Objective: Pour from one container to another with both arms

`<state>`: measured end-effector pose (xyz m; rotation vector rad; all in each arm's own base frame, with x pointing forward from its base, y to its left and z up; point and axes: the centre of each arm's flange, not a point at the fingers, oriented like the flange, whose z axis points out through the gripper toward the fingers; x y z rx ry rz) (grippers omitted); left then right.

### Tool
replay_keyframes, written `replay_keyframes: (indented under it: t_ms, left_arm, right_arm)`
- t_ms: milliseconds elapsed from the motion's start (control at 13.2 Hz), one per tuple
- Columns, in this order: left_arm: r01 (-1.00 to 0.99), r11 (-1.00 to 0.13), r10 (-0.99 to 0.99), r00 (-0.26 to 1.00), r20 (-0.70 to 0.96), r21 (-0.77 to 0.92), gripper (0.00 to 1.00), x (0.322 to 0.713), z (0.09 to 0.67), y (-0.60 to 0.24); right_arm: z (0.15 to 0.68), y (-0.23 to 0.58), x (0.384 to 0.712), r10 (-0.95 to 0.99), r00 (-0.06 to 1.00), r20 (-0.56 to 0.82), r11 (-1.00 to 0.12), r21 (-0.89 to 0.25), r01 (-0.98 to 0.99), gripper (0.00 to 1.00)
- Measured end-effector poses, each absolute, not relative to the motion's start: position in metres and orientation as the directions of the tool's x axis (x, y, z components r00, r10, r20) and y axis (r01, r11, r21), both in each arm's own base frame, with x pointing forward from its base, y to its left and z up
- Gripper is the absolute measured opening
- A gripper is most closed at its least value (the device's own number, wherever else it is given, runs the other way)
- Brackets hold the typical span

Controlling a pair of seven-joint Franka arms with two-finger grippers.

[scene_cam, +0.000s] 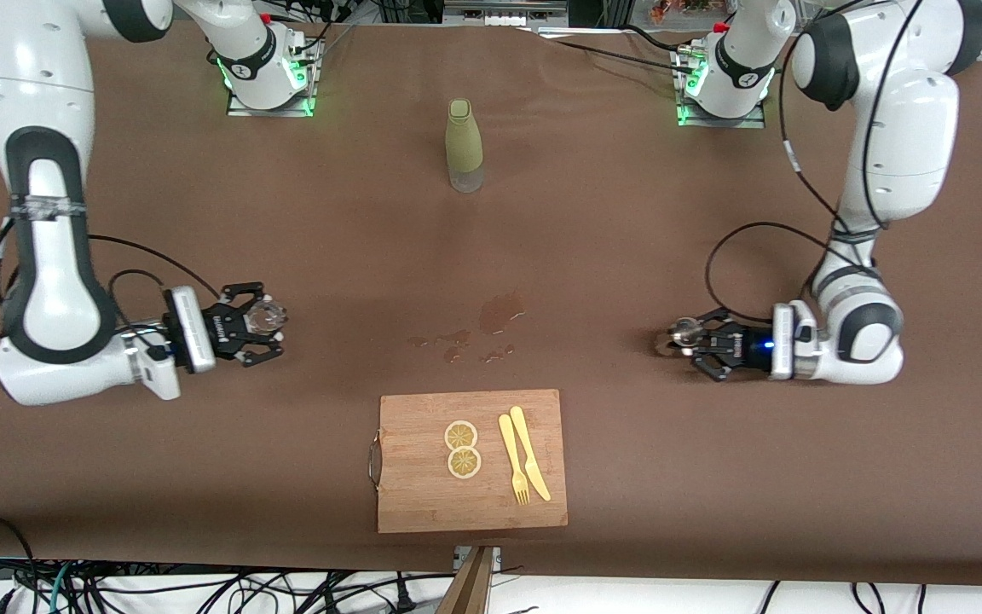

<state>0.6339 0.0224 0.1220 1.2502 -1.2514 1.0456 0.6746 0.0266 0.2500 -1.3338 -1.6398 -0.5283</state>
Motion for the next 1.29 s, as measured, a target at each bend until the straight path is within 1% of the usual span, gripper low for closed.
replay_keyframes:
  t_ms: [152,379,531,834,1061,1213,1289]
  left_arm:
    - [-0.997,0.045,-0.094,0.056,0.994,0.061,0.21,0.621,0.121,0.082]
    - [-0.999,0.023,-0.064,0.023,0.998,0.025,0.21,0.596,0.121,0.143]
    - [-1.0,0.0,-0.055,0.001,0.998,0.001,0.21,0.583,0.121,0.176]
    - [-0.997,-0.037,-0.071,-0.07,0.995,-0.073,0.21,0.557,0.109,0.221]
    - [-0.997,-0.052,-0.096,-0.056,0.994,-0.061,0.21,0.538,0.096,0.245]
    - [-0.998,-0.042,-0.103,-0.042,0.994,-0.047,0.21,0.532,0.091,0.249]
    - [-0.998,-0.045,-0.105,-0.039,0.994,-0.044,0.21,0.531,0.09,0.251]
  right_arm:
    - [0.216,-0.017,0.665,0.47,-0.013,0.883,0.333,-0.163,0.929,0.13]
    - [0.161,-0.06,0.646,0.396,-0.046,0.917,0.348,-0.104,0.932,0.13]
    - [0.127,-0.078,0.632,0.335,-0.029,0.942,0.337,-0.091,0.937,0.13]
    - [0.099,-0.09,0.617,0.276,0.014,0.961,0.321,-0.106,0.941,0.15]
    - [0.061,-0.092,0.597,0.201,0.03,0.979,0.337,-0.098,0.936,0.15]
    - [0.053,-0.095,0.591,0.176,0.02,0.984,0.34,-0.079,0.937,0.19]
    - [0.053,-0.098,0.59,0.172,0.015,0.985,0.338,-0.074,0.938,0.29]
